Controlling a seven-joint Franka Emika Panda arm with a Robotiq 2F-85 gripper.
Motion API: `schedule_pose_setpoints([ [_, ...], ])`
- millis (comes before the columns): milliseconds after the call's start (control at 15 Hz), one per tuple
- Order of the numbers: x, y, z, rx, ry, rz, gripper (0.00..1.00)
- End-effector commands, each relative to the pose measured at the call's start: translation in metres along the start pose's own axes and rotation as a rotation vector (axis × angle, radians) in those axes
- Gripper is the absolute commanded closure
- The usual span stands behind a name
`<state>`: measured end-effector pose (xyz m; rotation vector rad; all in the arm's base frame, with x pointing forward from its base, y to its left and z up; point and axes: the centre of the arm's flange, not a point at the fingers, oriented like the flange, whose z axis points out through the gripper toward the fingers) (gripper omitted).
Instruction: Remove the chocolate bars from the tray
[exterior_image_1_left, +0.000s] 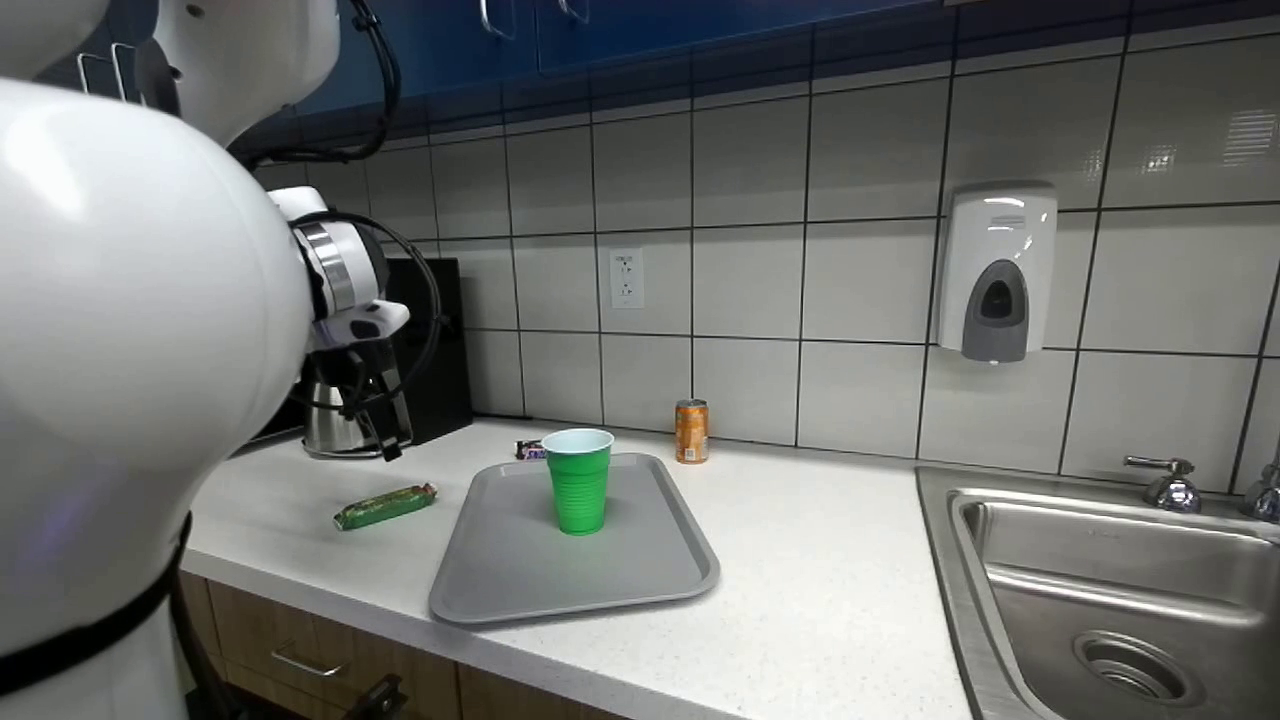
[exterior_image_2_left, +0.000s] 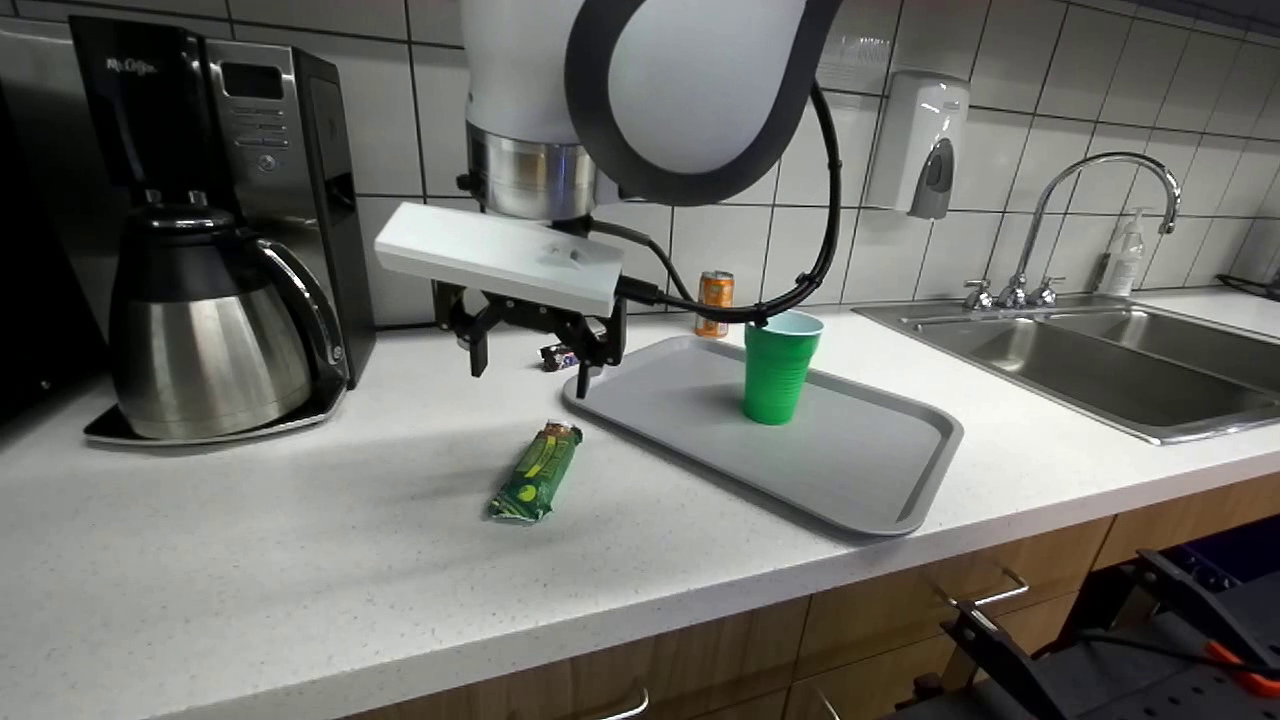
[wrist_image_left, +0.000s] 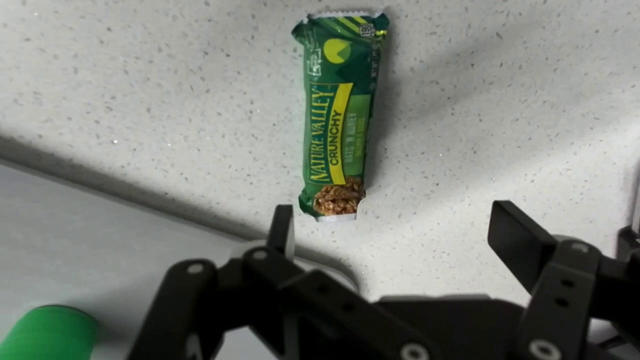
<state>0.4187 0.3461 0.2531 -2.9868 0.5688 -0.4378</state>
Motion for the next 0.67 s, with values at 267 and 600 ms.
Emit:
schedule_pose_setpoints([
  [267,0.003,0.027,-0.042,0.008,0.032,-0.001,0.0],
  [600,0.0,0.016,-0.024,0.004,0.029,0.006,0.0],
])
